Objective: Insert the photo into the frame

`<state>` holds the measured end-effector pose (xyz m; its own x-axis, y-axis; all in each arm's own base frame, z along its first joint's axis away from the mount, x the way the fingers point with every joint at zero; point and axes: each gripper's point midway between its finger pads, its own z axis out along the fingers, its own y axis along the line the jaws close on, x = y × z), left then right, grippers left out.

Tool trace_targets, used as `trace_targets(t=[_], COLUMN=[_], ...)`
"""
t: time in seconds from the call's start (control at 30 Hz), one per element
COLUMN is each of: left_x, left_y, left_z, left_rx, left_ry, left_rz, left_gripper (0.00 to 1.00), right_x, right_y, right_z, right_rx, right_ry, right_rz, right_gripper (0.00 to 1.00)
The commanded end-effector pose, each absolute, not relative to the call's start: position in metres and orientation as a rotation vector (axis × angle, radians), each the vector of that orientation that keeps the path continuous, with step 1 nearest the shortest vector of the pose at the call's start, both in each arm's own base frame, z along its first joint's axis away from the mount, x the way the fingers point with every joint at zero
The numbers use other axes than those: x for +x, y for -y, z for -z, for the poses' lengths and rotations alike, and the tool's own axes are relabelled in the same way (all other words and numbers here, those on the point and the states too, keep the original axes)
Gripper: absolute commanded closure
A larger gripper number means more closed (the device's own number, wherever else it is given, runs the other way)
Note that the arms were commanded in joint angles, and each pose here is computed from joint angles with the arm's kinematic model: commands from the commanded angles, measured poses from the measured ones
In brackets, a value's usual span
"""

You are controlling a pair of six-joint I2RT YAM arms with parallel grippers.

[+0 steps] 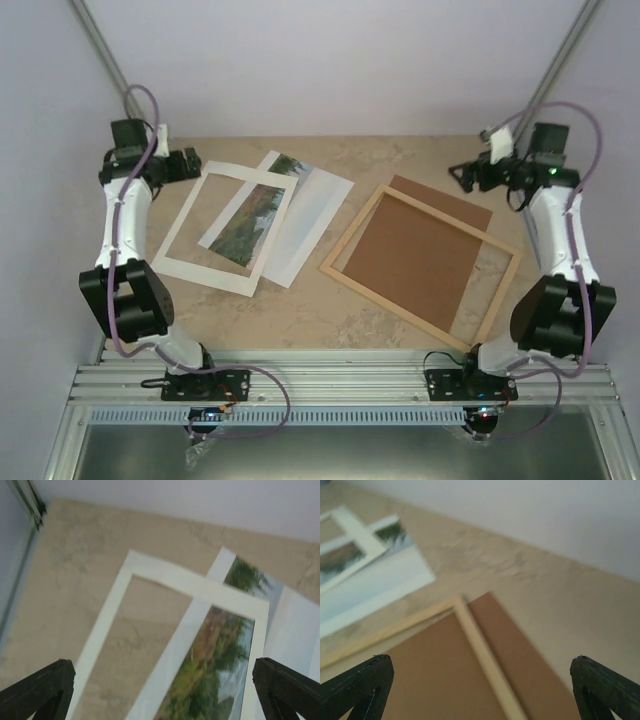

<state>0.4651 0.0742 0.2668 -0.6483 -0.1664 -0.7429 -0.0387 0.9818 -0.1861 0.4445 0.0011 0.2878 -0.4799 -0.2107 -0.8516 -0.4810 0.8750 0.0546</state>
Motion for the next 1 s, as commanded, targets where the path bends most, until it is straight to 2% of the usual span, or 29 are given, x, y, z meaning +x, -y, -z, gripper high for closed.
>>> trace_targets(t=[0.0, 0.27, 0.57, 0.73, 0.97], left_x=[0.444, 0.403, 0.383, 0.381, 0.383], left_y=[-0.057, -0.029, -0.029, -0.034, -0.042], left_z=[-0.247, -0.193, -0.181, -0.184, -0.189], left_rx=[-0.152, -0.137, -0.179, -0.203, -0.233], left_ry=[-2.289, -2.374, -2.353, -2.327, -2.297], left_rz=[0.110, 0.023, -0.071, -0.112, -0.165], left_gripper=[0.01, 0.01, 0.01, 0.01, 0.01], right_x=[0.393, 0.280, 0.182, 0.160, 0.172], right_y=[-0.050, -0.146, -0.197, -0.209, -0.219], right_z=[-0.252, -0.160, -0.069, -0.038, -0.021], right_rx=[-0.748, -1.242, -1.755, -1.912, -1.904], right_ry=[-2.112, -2.151, -2.099, -2.095, -2.143], right_rz=[-0.335, -0.416, -0.399, -0.361, -0.264], right_gripper=[0.02, 0.03, 0.09, 0.14, 0.25])
